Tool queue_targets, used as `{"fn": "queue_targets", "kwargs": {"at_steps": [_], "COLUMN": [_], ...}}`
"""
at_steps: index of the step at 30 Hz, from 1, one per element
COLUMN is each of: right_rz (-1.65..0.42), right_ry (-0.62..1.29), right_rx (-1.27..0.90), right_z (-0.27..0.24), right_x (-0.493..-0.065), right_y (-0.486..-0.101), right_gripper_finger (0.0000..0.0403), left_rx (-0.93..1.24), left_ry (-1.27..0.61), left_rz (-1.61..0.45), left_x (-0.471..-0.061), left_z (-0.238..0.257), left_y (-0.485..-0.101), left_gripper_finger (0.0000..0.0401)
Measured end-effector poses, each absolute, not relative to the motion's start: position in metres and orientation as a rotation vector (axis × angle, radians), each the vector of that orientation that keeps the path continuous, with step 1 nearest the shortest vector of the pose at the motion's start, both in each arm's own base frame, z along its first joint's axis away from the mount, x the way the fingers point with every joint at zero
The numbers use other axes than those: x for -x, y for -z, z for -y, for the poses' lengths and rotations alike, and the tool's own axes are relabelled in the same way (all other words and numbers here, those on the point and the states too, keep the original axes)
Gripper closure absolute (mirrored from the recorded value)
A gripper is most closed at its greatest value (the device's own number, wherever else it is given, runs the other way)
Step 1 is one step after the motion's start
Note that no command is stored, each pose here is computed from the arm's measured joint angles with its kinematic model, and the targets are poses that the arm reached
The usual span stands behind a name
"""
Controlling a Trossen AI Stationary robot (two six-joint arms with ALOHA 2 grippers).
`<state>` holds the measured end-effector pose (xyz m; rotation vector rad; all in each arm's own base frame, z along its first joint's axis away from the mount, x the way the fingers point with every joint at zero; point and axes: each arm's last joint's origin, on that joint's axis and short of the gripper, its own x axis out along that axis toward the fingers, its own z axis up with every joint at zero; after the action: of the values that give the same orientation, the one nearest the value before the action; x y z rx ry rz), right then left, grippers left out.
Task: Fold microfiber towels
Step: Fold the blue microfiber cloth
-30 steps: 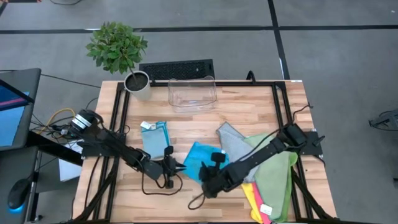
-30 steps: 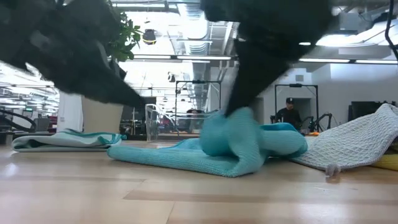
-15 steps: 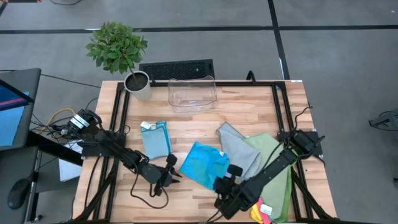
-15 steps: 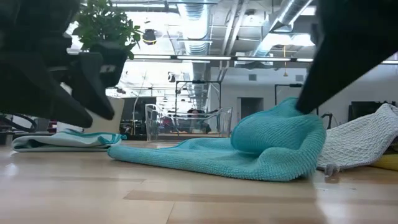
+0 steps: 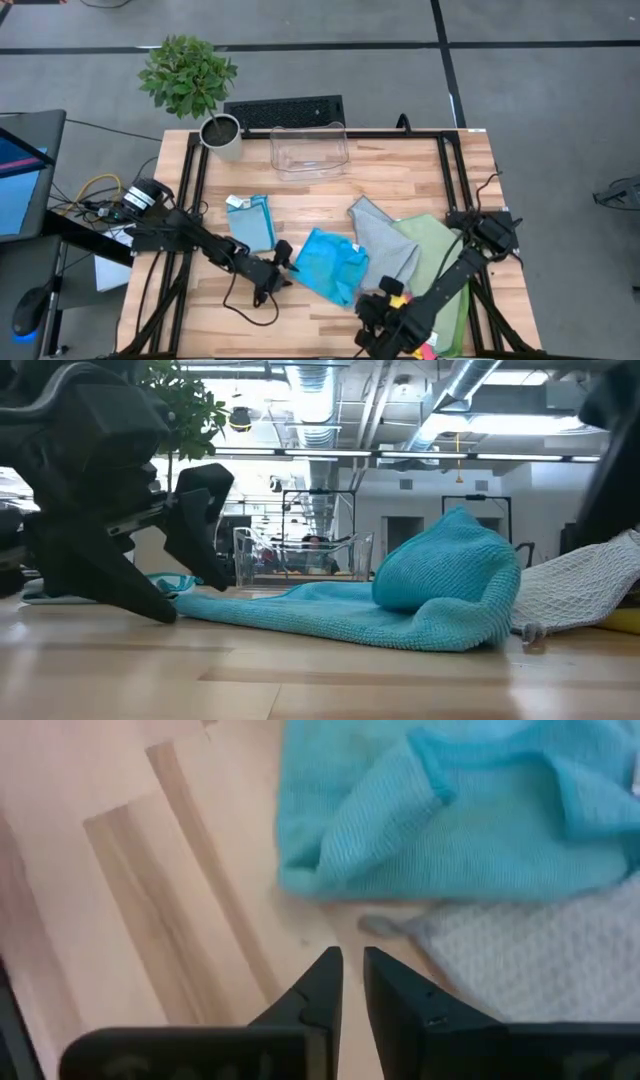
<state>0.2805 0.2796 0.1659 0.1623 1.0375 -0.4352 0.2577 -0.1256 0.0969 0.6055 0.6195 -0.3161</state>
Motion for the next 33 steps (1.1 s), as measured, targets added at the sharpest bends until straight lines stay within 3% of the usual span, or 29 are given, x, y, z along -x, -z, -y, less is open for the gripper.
{"fn": "queue_targets", "kwargs": {"at_steps": [4,10,18,22,27,33], "right_rz": [-0.981,-0.885,-1.204,-1.263,-1.185,-1.084], "right_ry": [0.435,0.335,-0.198,-0.302,-0.510,-0.791], "right_rx": [-0.138,0.137,0.408,0.407,0.663,0.983], "right_z": [-0.287,-0.279,-0.243,-0.229,-0.230,-0.245], "right_x": [-0.273,-0.286,-0.326,-0.341,-0.347,-0.341], "right_y": [-0.167,-0.180,-0.180,-0.205,-0.242,-0.242], "right_gripper_finger": [0.0332,0.0324,0.0235,0.0188,0.0163,0.0163], "left_rx": [-0.623,-0.601,-0.537,-0.504,-0.486,-0.466], "left_ry": [0.316,0.304,0.289,0.269,0.254,0.243], "left_rz": [-0.633,-0.655,-0.672,-0.677,-0.681,-0.683], "left_x": [-0.259,-0.258,-0.257,-0.257,-0.257,-0.257], "left_z": [0.126,0.126,0.126,0.125,0.125,0.125], "left_y": [-0.090,-0.088,-0.087,-0.086,-0.086,-0.086], "left_gripper_finger": [0.0202,0.0243,0.0339,0.0371,0.0389,0.0388]}}
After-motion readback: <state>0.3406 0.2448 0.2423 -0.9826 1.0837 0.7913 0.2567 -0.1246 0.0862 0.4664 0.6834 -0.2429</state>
